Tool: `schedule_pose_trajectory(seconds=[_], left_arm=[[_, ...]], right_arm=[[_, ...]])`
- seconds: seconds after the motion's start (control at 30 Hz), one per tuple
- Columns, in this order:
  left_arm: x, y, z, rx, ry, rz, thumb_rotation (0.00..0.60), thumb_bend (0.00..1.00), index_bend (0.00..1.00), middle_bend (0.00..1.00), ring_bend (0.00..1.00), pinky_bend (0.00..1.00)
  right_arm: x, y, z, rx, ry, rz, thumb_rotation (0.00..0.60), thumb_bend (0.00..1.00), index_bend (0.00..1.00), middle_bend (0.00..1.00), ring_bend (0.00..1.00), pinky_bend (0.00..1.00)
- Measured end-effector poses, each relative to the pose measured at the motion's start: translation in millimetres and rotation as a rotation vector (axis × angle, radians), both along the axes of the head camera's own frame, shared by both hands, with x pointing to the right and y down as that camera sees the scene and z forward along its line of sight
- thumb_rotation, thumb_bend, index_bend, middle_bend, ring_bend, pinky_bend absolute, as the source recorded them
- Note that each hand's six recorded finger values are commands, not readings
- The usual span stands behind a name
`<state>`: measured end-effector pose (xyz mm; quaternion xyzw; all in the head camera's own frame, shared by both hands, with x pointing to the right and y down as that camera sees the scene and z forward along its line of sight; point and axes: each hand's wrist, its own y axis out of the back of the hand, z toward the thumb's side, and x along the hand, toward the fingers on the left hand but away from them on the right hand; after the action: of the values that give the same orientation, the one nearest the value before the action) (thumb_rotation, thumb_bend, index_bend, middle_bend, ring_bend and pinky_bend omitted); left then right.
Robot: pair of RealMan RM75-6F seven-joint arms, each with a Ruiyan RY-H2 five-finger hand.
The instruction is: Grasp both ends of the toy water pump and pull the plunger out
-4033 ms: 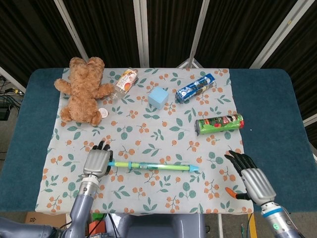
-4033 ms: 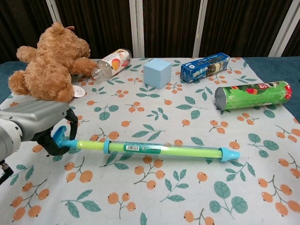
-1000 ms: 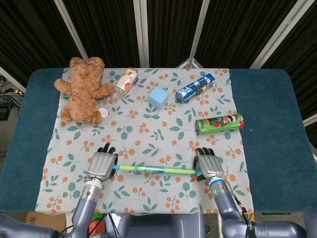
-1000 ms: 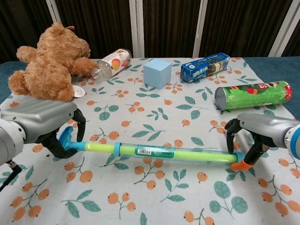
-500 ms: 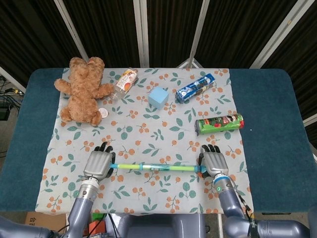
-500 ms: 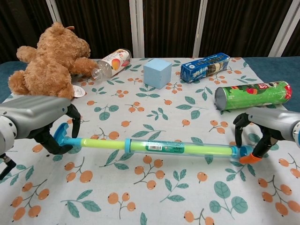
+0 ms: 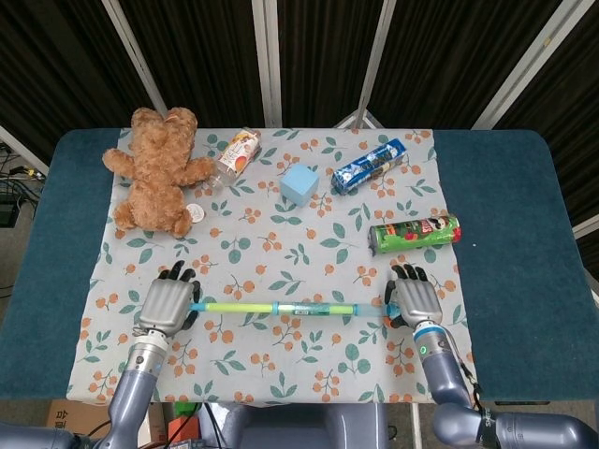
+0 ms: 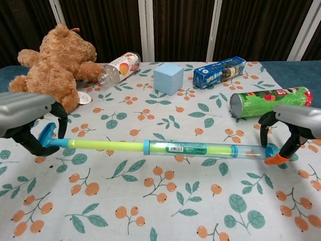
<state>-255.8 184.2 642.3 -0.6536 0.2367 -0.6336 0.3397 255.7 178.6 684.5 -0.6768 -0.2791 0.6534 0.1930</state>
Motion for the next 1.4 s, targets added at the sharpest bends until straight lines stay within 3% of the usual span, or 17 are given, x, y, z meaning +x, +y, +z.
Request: schedule_pose_trajectory(seconds=[0.57,1.4], left_arm=[[-64,-10,-11,0.016,-0.067,-0.022,0.600,0.52,0.62,0.22,0.09,0.23],[-102,-14,-11,0.025,-0.114,-0.033,0.600,0.52,0.61,0.22,0.09,0.23]], right_arm=[[27,-6,-2,0.018,0.052,0.010,0.600,0.40,0.67,0.14,0.00,0.00],[52,-12,-2,0.027,0.114,0.022,0.600,0.40,0.67,0.14,0.00,0.00]])
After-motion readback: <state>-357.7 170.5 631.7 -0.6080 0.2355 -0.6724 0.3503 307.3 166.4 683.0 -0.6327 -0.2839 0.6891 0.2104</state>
